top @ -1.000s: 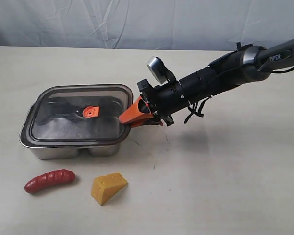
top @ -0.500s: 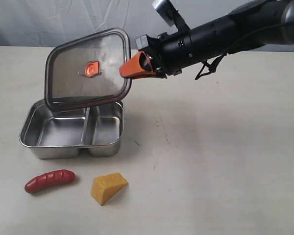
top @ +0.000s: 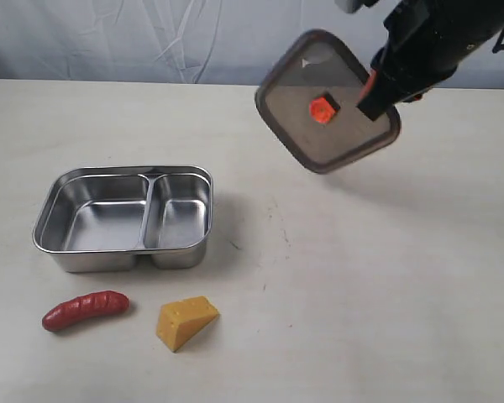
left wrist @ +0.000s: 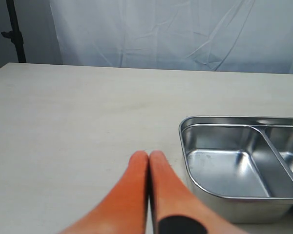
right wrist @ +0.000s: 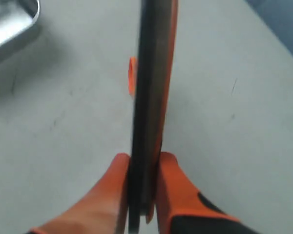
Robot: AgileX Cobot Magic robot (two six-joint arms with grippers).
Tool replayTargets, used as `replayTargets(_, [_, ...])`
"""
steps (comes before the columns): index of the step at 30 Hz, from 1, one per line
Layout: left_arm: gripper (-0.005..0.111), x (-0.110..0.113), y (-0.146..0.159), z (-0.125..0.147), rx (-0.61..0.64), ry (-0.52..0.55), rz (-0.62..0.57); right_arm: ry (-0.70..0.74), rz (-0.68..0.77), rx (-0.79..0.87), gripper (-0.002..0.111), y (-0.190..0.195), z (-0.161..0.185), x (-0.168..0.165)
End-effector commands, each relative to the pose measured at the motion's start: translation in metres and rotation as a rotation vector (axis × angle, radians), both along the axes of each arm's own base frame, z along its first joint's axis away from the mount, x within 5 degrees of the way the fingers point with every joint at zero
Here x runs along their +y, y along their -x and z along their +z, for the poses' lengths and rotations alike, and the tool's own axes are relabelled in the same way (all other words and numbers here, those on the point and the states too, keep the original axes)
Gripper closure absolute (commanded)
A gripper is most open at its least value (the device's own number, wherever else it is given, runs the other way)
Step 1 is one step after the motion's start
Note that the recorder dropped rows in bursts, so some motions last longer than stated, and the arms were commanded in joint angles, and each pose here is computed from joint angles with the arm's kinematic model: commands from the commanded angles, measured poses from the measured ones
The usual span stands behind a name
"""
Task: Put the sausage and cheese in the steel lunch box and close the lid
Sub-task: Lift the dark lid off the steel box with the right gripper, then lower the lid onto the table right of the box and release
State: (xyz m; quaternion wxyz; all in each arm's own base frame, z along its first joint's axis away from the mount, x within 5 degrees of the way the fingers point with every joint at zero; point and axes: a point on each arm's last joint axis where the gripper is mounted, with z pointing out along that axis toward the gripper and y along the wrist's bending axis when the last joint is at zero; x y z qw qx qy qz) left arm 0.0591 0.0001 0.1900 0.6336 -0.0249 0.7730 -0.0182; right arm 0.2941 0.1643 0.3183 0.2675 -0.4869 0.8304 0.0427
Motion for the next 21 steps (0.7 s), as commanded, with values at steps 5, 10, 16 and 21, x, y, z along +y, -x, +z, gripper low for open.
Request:
replayTargets(5, [0.106,0.0,0.0,-0.001,-0.004,0.004,0.0,0.246,0.166,0.103,0.109,0.023,-0.025,0.028])
replayTargets(10, [0.106,0.0,0.0,-0.001,-0.004,0.004,0.0,0.373,0.258,0.243,0.109,0.051,-0.073,0.061])
replayTargets(16, [0.106,0.0,0.0,-0.001,-0.004,0.004,0.0,0.472,0.317,0.344,0.109,0.077,-0.113,0.077])
replayTargets(21, [0.106,0.0,0.0,-0.001,-0.004,0.004,0.0,0.498,0.362,0.363,0.109,0.089,-0.131,0.086])
